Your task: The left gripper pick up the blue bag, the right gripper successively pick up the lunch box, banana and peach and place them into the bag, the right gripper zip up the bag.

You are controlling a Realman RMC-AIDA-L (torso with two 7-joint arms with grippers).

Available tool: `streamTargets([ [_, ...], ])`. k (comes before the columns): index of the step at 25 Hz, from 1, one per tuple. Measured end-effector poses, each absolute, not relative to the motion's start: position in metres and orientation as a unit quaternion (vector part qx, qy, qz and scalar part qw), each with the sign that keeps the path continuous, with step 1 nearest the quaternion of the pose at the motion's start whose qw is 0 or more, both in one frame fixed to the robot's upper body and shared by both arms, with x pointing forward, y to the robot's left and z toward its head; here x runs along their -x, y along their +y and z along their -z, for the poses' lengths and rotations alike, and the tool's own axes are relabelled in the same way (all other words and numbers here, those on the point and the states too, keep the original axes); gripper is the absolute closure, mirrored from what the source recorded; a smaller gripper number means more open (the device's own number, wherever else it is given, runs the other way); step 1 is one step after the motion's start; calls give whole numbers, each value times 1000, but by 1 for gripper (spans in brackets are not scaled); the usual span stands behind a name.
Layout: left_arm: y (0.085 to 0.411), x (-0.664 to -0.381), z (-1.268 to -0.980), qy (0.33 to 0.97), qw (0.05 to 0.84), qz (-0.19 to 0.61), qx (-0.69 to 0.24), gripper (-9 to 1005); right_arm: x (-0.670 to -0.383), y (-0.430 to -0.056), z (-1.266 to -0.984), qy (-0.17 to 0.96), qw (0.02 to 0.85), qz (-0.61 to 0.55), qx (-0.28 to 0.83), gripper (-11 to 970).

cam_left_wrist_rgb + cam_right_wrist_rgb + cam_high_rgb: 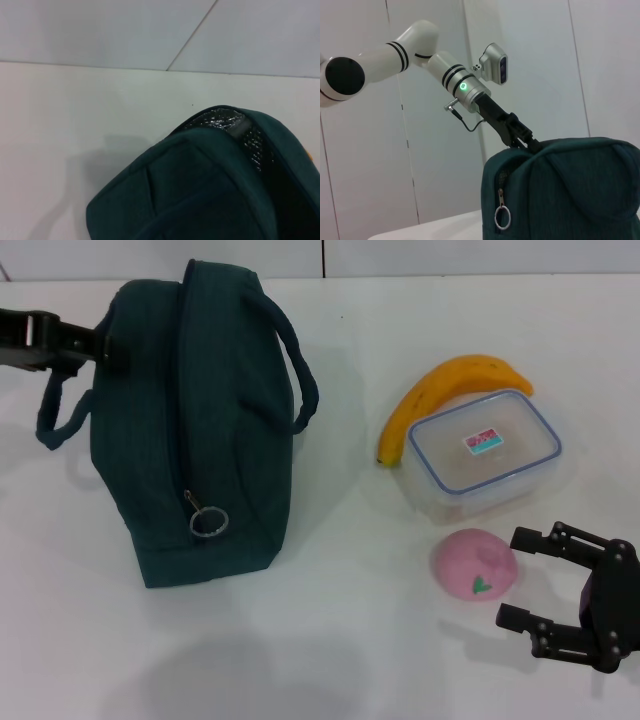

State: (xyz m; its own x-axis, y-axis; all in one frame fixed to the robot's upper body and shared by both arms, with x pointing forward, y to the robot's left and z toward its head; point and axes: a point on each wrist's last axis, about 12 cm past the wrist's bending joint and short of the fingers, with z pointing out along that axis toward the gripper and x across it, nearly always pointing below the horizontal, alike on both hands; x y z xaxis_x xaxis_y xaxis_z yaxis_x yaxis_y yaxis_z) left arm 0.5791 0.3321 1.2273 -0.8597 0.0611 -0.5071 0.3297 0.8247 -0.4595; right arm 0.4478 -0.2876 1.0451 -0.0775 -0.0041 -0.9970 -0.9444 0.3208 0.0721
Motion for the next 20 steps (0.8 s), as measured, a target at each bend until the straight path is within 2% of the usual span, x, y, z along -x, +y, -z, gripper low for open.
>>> streamTargets([
  [20,313,-584,-1216,927,216,277,-133,197,-448,-288,-1045,598,551,-425,397,176],
])
